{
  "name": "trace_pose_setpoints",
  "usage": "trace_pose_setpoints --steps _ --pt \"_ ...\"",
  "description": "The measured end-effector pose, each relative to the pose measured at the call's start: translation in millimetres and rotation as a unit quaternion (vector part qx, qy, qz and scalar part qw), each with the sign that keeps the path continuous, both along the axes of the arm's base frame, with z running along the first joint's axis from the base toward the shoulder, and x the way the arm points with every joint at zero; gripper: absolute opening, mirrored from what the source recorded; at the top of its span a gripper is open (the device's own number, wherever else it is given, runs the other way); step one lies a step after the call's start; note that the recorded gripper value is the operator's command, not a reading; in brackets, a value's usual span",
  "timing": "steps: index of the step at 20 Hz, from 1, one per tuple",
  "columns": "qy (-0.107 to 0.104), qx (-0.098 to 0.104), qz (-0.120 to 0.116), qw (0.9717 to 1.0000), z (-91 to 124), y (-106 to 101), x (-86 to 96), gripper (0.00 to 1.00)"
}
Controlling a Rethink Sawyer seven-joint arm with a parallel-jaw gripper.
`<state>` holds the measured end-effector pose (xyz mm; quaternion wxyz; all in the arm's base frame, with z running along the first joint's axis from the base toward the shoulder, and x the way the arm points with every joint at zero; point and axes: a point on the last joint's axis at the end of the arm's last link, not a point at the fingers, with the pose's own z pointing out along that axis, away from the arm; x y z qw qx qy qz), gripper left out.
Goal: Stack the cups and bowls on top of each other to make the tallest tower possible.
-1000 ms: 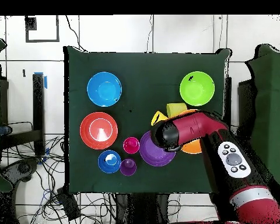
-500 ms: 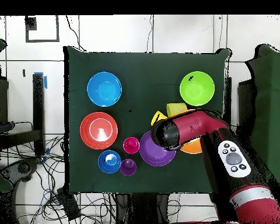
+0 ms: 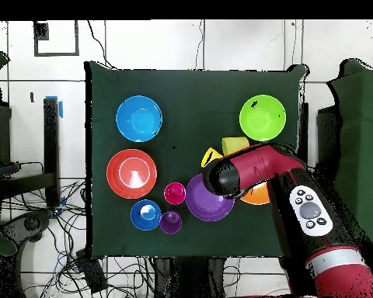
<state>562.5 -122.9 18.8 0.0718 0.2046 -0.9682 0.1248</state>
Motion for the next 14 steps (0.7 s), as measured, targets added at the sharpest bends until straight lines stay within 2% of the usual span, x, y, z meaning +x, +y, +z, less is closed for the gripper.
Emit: trace_pose_setpoints --steps 14 --pt "0.001 -0.003 0.005 1.0 -1.6 -1.1 -1.1 1.0"
